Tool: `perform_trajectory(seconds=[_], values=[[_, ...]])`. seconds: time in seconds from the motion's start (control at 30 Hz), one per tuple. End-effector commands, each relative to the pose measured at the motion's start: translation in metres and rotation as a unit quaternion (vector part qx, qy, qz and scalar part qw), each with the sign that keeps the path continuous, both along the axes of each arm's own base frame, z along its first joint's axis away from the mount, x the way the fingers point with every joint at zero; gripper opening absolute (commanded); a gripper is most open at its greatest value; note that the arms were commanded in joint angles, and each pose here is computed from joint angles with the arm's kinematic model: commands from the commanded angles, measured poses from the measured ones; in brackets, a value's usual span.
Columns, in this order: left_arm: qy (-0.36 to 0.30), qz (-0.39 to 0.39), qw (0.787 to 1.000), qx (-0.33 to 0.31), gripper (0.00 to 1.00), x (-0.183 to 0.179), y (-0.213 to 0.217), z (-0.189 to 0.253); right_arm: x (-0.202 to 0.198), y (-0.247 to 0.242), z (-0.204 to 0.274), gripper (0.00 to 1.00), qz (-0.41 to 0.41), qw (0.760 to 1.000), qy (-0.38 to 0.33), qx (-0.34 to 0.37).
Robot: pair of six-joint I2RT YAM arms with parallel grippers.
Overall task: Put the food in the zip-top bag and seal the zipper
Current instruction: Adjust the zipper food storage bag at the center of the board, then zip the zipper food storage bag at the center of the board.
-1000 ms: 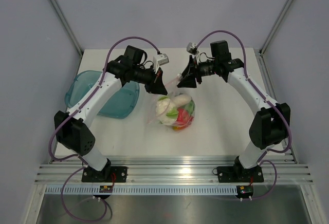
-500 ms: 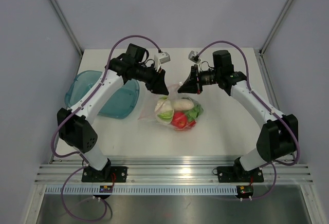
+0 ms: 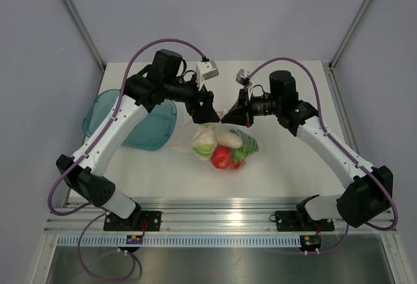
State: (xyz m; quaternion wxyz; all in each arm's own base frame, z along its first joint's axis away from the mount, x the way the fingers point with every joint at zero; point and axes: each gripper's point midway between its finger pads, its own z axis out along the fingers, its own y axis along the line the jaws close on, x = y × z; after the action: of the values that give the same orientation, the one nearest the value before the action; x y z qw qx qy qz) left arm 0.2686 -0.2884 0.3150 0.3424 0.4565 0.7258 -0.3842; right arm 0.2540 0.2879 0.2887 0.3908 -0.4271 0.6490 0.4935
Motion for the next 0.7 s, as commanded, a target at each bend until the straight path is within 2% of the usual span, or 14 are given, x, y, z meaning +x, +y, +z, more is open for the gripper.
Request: perform_trajectory(seconds=[0.0, 0.23, 0.53, 0.67], values=[[-0.052, -0.065, 0.996, -0.034, 0.85, -0.022, -0.009, 0.032, -0.001, 0.003, 0.021, 0.0, 0.001, 0.999, -0.036, 0.02], [-0.033, -0.106, 0.993, -0.023, 0.71, -0.036, -0.02, 0.025, -0.003, 0.005, 0.024, 0.0, 0.003, 0.999, -0.039, 0.021], [-0.03, -0.098, 0.994, -0.038, 0.69, -0.023, -0.034, 0.024, -0.008, 0.008, 0.027, 0.0, 0.011, 0.999, -0.041, 0.021], [-0.02, -0.106, 0.993, -0.054, 0.53, -0.024, -0.04, 0.027, -0.009, 0.008, 0.026, 0.0, 0.012, 0.999, -0.041, 0.019]])
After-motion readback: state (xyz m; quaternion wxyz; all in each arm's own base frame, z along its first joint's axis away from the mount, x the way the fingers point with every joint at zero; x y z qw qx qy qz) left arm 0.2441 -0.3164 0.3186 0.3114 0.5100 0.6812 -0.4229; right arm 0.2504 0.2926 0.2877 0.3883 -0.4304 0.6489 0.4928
